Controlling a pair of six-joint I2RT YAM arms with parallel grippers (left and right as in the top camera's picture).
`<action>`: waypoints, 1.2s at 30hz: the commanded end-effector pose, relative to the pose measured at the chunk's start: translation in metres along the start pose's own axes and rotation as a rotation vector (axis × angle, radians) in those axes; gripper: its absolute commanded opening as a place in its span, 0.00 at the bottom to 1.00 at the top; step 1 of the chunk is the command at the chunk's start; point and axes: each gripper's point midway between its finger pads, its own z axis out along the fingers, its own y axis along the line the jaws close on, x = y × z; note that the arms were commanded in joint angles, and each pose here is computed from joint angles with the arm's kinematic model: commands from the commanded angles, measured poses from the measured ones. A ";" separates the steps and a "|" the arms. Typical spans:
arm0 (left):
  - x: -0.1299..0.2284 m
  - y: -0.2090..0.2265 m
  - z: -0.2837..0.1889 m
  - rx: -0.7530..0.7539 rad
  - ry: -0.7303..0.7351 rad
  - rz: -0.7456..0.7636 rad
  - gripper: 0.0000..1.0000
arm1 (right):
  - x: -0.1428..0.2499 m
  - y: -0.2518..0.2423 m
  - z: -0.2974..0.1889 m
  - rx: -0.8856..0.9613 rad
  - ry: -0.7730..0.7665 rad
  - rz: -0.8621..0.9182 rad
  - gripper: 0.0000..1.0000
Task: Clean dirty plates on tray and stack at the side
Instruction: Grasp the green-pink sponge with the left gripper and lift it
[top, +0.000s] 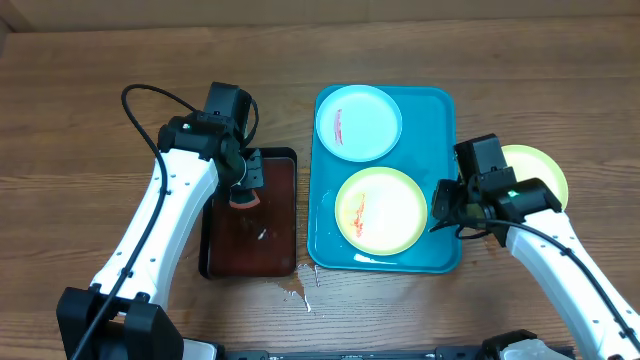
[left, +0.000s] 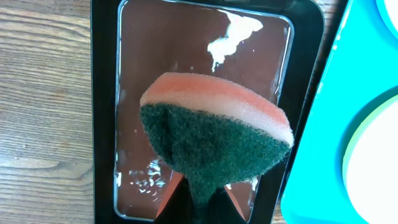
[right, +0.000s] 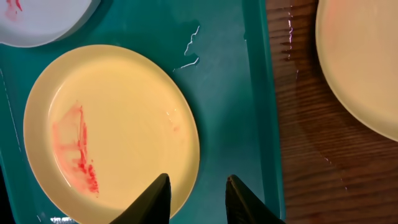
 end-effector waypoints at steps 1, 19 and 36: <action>-0.004 0.002 -0.004 -0.013 -0.020 0.015 0.04 | -0.007 0.008 0.007 -0.018 0.002 -0.030 0.32; -0.023 -0.004 -0.047 0.012 -0.080 0.054 0.04 | 0.012 0.015 0.086 -0.034 0.196 -0.106 0.12; -0.028 -0.025 -0.050 0.112 -0.098 0.075 0.04 | 0.022 0.017 0.094 -0.071 0.203 -0.104 0.21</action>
